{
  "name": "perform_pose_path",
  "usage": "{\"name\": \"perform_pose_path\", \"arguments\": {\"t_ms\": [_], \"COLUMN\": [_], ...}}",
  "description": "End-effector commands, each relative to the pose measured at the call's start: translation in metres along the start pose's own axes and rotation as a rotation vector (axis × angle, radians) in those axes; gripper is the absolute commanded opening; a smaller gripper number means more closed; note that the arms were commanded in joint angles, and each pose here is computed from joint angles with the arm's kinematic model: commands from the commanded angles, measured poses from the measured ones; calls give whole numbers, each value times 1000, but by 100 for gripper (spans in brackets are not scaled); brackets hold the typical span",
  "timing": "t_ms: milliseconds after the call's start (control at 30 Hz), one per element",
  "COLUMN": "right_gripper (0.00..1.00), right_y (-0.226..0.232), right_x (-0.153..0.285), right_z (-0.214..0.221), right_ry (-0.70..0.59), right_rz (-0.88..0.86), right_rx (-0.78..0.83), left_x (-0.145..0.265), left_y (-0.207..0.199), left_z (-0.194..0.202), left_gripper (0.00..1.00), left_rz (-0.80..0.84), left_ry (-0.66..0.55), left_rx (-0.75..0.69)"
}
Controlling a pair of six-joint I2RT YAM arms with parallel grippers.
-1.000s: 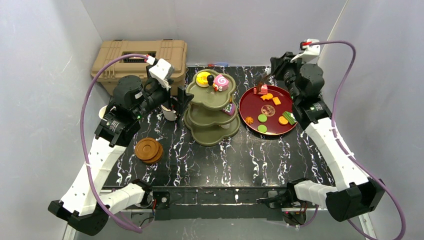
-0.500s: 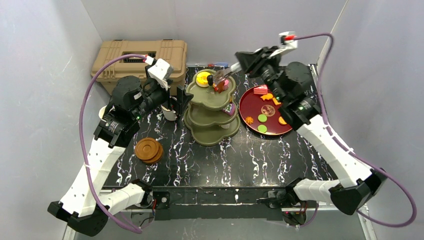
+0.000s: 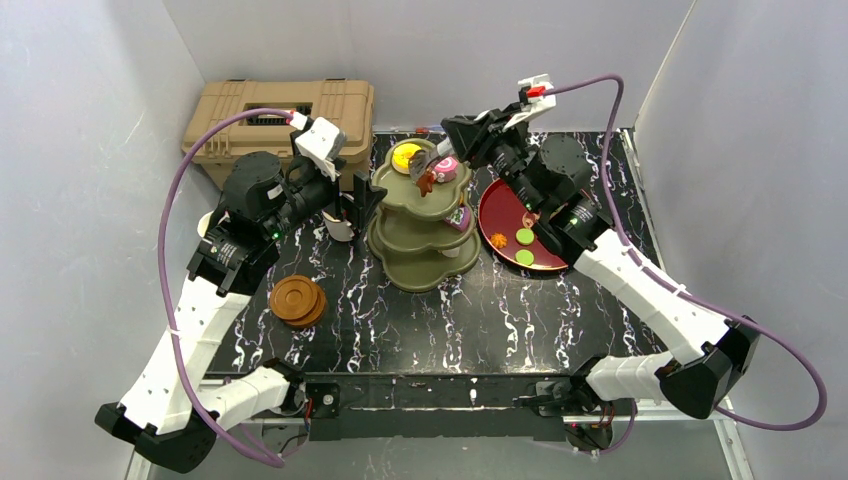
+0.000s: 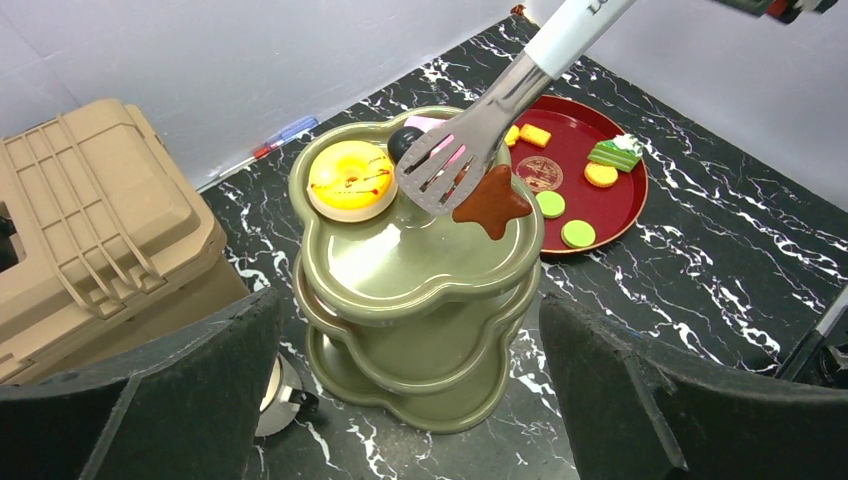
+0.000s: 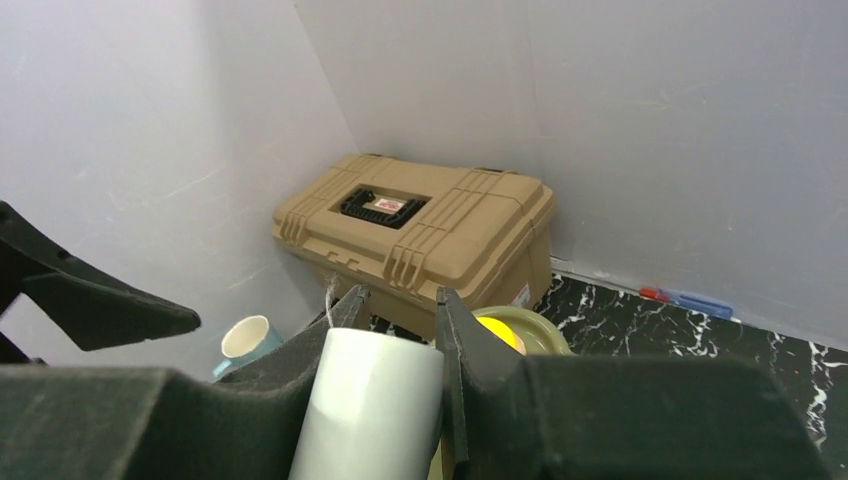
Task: Serve the afternoon tea
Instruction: Place the desert on the desert table.
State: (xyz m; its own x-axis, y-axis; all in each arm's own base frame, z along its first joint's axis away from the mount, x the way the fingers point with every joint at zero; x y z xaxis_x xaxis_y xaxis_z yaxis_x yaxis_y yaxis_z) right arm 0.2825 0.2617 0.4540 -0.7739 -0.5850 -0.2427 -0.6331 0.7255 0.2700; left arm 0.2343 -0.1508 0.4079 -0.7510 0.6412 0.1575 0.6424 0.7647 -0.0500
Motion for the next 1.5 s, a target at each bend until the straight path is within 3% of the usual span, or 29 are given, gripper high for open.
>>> {"name": "perform_pose_path", "arguments": {"t_ms": [0, 500, 800, 1067, 1233, 1467], "right_gripper": [2, 22, 26, 25, 25, 24], "right_y": [5, 4, 3, 8, 10, 12], "right_x": [4, 1, 2, 4, 4, 9], "right_z": [-25, -14, -14, -15, -16, -15], "right_ry": [-112, -92, -92, -90, -89, -90], "right_rz": [-26, -42, -38, -70, -86, -100], "right_rx": [54, 82, 100, 76, 73, 64], "left_x": [5, 10, 7, -48, -77, -101], "left_y": [-4, -14, -15, -29, -59, -64], "left_z": [-10, -18, -16, -23, -36, -47], "left_gripper": [98, 99, 99, 99, 99, 97], "left_rz": [28, 86, 109, 299, 401, 306], "left_ry": [-45, -93, -97, -244, -320, -410], "left_rx": [-10, 3, -16, -352, -564, -687]}}
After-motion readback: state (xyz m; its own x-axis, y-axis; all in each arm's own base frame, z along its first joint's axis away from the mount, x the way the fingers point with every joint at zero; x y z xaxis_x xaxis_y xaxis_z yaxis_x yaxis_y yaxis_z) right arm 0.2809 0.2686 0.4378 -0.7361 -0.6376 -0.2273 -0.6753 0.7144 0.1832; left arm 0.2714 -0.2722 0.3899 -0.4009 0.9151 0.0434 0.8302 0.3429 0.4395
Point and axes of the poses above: each gripper's point midway between its finger pads, its own x axis back along the fingers, its own y axis along the line the jaws close on, z = x × y, the point moved 5 cm from there along x, back along the fingers, and after that the axes turned 4 degrees about x, right-handed, at the moved point
